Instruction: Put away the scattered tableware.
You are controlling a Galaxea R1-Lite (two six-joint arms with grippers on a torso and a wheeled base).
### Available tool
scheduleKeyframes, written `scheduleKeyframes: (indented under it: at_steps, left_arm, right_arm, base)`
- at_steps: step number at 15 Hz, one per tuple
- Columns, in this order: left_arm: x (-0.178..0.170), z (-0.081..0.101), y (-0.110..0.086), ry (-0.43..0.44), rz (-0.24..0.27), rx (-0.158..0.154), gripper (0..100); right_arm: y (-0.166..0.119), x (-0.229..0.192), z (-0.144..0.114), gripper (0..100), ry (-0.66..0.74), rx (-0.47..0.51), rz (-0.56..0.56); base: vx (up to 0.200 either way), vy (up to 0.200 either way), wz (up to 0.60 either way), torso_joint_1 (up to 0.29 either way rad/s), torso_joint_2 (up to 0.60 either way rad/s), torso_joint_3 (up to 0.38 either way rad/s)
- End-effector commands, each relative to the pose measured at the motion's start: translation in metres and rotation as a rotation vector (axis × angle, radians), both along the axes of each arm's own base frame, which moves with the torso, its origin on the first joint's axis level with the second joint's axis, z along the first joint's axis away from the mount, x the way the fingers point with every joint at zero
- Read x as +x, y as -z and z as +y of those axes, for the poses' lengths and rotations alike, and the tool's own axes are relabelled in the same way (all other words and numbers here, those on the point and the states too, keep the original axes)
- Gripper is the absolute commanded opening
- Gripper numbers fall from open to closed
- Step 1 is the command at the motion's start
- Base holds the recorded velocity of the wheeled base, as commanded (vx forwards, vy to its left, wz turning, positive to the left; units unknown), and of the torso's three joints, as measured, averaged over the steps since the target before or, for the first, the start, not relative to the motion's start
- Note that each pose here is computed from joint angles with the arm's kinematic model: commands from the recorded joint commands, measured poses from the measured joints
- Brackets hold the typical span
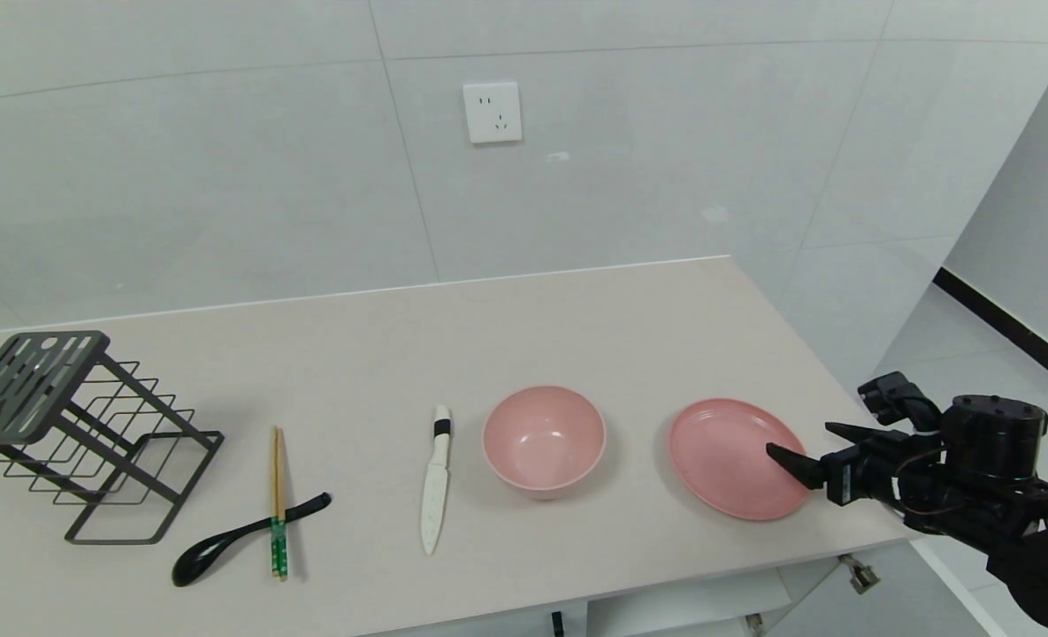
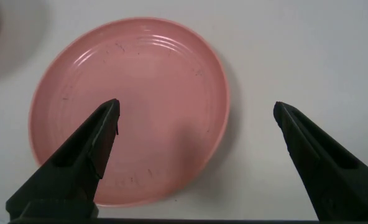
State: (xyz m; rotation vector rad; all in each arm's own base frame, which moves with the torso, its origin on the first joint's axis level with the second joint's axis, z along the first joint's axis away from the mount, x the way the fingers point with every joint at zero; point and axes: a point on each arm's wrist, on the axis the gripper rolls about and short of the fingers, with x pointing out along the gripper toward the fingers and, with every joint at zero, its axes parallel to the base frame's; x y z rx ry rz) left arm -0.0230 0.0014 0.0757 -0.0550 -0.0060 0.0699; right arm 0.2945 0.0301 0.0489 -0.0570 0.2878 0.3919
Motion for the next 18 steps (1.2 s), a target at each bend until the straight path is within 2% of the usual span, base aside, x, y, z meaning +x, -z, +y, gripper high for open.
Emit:
scheduleKeyframes:
  at_steps: [1, 12, 18]
  left_arm:
    - [0.000, 0.000, 0.000, -0.001, 0.001, 0.000, 100]
    - [0.000, 0.000, 0.000, -0.002, 0.001, 0.000, 100]
    - [0.000, 0.000, 0.000, -0.001, 0.001, 0.000, 100]
  right_arm:
    - [0.010, 0.006, 0.008, 100, -0.022, 0.003, 0.025]
    - [0.030, 0.017, 0.015, 100, -0.037, 0.008, 0.065]
    - [0.035, 0.015, 0.030, 100, -0.095, 0.008, 0.080]
  base:
    - [0.000, 0.000, 0.00, 0.000, 0.00, 0.000]
    - [0.000, 0.000, 0.00, 0.000, 0.00, 0.000]
    - [0.000, 0.000, 0.00, 0.000, 0.00, 0.000]
